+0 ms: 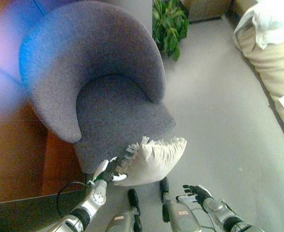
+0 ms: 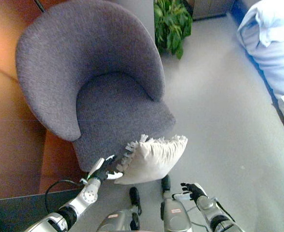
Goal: Pick up the pillow and put it on the sofa.
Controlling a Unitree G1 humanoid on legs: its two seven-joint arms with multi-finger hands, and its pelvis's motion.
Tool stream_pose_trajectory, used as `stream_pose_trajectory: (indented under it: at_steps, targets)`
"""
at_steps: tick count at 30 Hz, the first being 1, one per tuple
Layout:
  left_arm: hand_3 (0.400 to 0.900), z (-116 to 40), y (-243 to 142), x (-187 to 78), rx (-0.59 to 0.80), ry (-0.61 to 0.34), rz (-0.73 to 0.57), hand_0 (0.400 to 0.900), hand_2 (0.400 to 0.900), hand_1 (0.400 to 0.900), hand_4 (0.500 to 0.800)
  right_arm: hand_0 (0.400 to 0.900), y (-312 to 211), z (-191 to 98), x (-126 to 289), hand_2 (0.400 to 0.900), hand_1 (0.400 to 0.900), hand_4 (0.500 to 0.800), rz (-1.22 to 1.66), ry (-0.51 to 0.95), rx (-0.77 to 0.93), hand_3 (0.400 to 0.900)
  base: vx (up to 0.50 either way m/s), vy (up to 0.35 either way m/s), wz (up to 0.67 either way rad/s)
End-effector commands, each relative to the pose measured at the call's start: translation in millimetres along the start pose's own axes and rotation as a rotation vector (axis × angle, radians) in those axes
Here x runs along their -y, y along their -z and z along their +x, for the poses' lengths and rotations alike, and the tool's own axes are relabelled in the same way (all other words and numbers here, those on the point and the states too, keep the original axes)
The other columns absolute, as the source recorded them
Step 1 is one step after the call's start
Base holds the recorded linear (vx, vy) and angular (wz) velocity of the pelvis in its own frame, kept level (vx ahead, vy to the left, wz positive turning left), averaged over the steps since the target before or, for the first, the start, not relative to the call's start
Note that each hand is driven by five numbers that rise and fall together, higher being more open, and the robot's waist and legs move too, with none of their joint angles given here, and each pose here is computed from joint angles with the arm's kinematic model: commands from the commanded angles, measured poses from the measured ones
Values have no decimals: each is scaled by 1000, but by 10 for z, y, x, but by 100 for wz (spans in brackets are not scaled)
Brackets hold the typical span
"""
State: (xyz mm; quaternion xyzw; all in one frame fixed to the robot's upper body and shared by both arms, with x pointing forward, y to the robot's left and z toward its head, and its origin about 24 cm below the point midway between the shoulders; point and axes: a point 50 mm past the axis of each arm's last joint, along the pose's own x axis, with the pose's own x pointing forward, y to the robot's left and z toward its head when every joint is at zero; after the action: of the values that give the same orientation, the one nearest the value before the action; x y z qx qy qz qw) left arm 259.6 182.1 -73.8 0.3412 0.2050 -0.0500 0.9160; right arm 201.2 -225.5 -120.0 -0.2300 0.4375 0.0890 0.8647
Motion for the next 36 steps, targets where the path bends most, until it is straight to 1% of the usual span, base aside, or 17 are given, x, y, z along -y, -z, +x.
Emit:
stream_pose_trajectory:
  at_steps: [1, 5, 14, 22, 27, 31, 36]
  targets:
    - [900, 160, -275, -268, 96, -122, 20, 900, 900, 900, 800, 900, -225, 28, 35, 900, 900, 800, -57, 12, 73, 900, -89, -55, -6]
    - [900, 260, -476, -416, 131, -164, 31, 900, 900, 900, 800, 900, -424, 49, 54, 900, 900, 800, -62, 23, 125, 900, -83, -41, -2]
    - [900, 366, -711, -553, 160, -207, 45, 900, 900, 900, 800, 900, -788, 66, 104, 900, 900, 800, -56, 58, 204, 900, -56, -27, -1]
    - [900, 432, -867, -683, 172, -245, 46, 900, 900, 900, 800, 900, -1087, 50, 111, 900, 900, 800, -52, 74, 280, 900, -15, -12, -4]
    - [900, 469, -999, -789, 183, -285, 39, 900, 900, 900, 800, 900, -1274, 20, 77, 900, 900, 800, -47, 81, 340, 900, -14, -17, -4]
    - [900, 486, -1070, -879, 195, -313, 21, 900, 900, 900, 800, 900, -1371, -1, 56, 900, 900, 800, -45, 83, 369, 900, -21, -34, -2]
    - [900, 507, -1157, -956, 204, -323, 29, 900, 900, 900, 800, 900, -1429, -14, 41, 900, 900, 800, -40, 79, 380, 900, -17, -38, 0]
